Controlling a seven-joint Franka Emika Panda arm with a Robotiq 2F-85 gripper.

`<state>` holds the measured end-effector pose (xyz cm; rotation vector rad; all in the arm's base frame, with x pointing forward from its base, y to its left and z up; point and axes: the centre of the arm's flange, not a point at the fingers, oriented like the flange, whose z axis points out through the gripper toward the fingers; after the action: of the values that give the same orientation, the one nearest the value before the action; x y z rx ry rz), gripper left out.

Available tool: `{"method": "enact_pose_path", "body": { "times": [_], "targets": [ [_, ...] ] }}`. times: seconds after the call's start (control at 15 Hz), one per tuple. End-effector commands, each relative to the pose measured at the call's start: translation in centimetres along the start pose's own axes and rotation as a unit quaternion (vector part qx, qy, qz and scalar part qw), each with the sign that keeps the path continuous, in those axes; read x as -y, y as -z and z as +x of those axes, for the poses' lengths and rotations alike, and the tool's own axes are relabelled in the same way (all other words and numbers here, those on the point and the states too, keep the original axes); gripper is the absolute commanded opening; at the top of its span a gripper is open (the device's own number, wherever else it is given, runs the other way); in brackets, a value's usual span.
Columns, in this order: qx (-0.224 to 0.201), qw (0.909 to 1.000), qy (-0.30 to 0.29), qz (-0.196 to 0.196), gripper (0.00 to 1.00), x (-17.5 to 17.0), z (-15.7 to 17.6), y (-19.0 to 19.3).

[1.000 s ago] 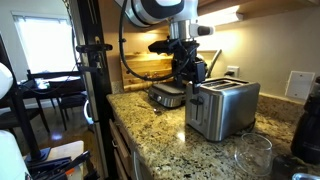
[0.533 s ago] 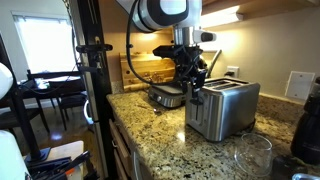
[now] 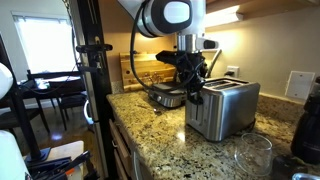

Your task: Push down the toaster lever

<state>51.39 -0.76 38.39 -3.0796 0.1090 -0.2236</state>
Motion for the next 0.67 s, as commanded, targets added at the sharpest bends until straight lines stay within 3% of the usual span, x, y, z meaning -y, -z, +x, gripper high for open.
{"method": "enact_pose_path", "body": {
  "times": [0.0,0.6],
  "targets": [
    [-0.008,0.9999,-0.001,0.007,0.0,-0.9,0.1,-0.9],
    [0.012,0.9998,0.002,0.017,0.01,-1.4,0.7,-6.9]
  ]
}}
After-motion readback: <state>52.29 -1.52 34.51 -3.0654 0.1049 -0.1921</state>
